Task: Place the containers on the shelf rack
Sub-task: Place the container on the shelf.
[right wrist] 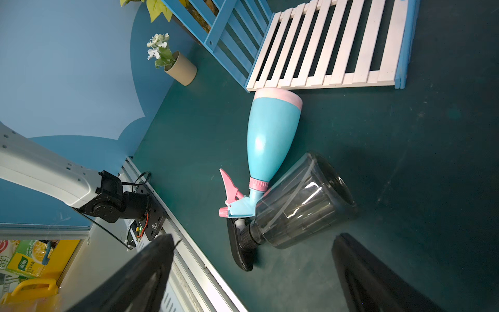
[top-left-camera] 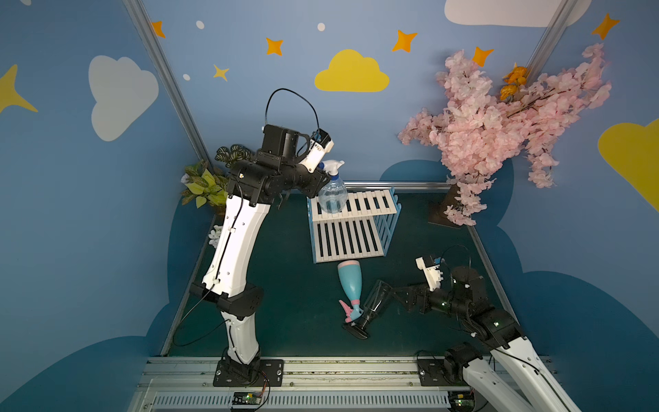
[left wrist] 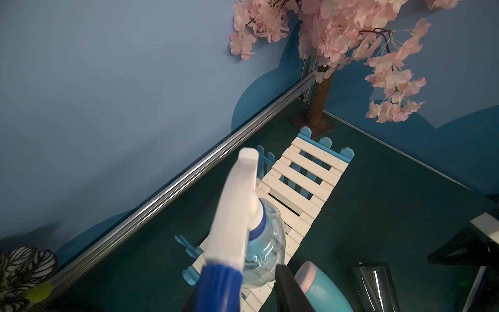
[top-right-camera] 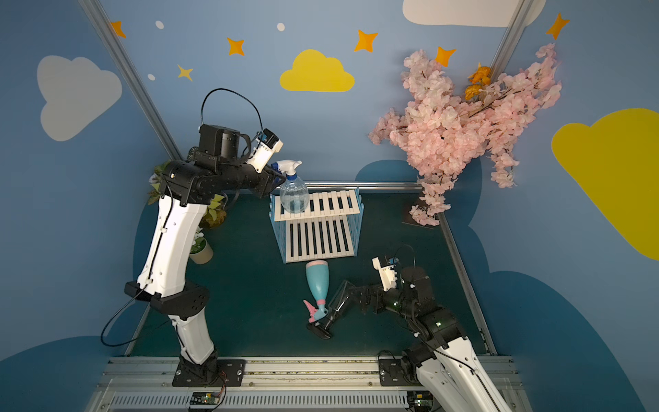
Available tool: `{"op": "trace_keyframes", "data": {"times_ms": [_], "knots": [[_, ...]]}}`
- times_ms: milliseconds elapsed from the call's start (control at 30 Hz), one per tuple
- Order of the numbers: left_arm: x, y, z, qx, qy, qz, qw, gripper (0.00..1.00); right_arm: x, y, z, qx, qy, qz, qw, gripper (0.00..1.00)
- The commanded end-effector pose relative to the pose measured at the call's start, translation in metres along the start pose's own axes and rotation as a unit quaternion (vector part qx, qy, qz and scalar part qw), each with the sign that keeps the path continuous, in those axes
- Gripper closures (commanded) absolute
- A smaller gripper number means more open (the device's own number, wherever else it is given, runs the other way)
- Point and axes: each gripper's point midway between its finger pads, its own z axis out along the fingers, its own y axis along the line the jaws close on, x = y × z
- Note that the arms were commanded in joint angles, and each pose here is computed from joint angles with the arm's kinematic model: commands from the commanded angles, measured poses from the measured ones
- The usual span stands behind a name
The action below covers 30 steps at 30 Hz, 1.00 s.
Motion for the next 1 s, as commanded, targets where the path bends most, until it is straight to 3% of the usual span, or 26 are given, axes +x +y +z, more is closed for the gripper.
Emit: {"op": "trace_keyframes", "data": {"times_ms": [0, 367, 500, 700, 867, 967], "knots": [[-0.005, 0.002, 0.001, -0.002, -0.01, -0.001, 1.0, 0.61, -0.003, -0.001, 0.0, -0.001, -0.013, 0.003, 1.0, 0.02], [-0.004, 0.004, 0.009, -0.001, -0.008, -0.002, 1.0, 0.57, 0.001, -0.003, -0.002, 0.002, -0.02, 0.002, 1.0, 0.02], [-0.004, 0.005, -0.001, -0.01, -0.009, -0.002, 1.0, 0.36, -0.002, -0.002, -0.003, 0.003, -0.023, -0.003, 1.0, 0.02], [-0.005, 0.007, -0.021, -0.031, -0.016, 0.006, 0.999, 0.15, -0.007, 0.001, -0.003, -0.003, -0.027, -0.007, 1.0, 0.02], [-0.003, -0.005, -0.045, -0.017, -0.035, -0.002, 0.999, 0.06, -0.011, 0.004, -0.005, -0.005, -0.031, -0.013, 0.999, 0.02], [0.0, -0.013, -0.069, -0.026, -0.077, -0.002, 0.997, 0.05, -0.017, 0.009, -0.009, -0.006, -0.041, -0.03, 0.999, 0.02]]}}
